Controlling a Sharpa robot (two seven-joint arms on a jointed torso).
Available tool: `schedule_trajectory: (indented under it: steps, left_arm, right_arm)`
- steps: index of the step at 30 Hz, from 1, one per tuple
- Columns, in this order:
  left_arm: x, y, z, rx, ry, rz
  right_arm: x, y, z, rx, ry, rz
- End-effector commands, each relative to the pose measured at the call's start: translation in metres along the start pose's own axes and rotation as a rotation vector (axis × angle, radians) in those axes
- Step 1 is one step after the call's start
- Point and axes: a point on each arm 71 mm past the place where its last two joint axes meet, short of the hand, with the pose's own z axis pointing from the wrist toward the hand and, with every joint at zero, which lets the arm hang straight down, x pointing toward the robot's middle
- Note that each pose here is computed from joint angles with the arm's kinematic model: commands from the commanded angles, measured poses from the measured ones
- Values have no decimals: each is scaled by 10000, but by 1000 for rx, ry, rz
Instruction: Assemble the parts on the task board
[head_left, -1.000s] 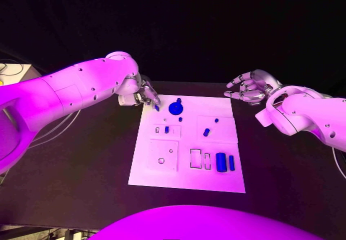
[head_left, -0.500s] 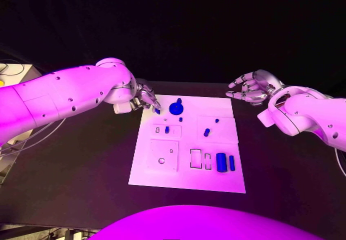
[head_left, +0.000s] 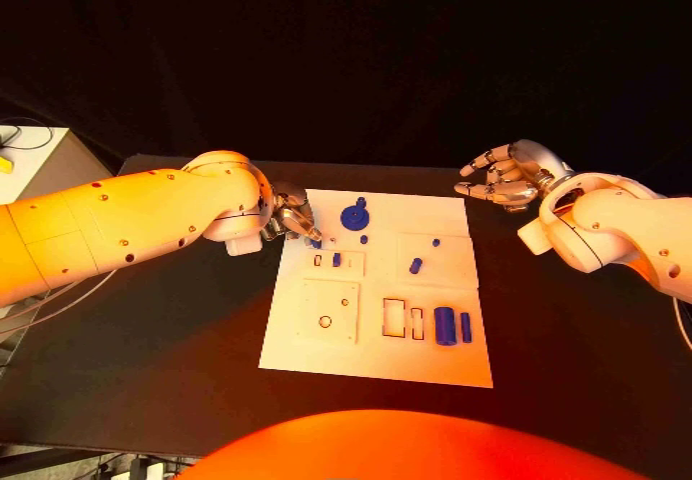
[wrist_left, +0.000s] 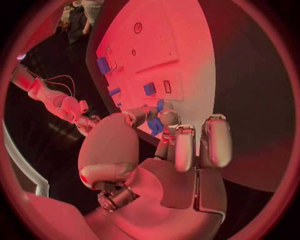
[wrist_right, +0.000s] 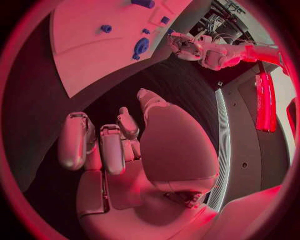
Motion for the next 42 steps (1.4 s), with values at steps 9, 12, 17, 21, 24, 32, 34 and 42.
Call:
schedule_trajectory:
  steps: [9,12,17,21,24,32,34,42]
  left_arm:
    - [53,-71,10,15,13,75]
    - [63,-81,14,15,21,88]
    - [88,-96,23,12,45,115]
    - [116,-98,30,8,68,134]
    - [132,-93,32,5,80,144]
    - [145,-85,38,-5,86,163]
    - [146,-83,39,-7,84,163]
    - [157,-74,67,-13,69,154]
  right_arm:
    - [17,-1,-4,-8,13,-2]
    - [16,-3,-5,-7,14,-2]
    - [14,-6,-6,-6,14,-2]
    - [15,-6,-5,-5,14,-2]
    - [14,-7,-5,-5,14,-2]
    - [16,-9,-5,-5,14,-2]
    - [17,-9,-5,-5,15,-2]
    - [19,-5,-4,-8,12,-1]
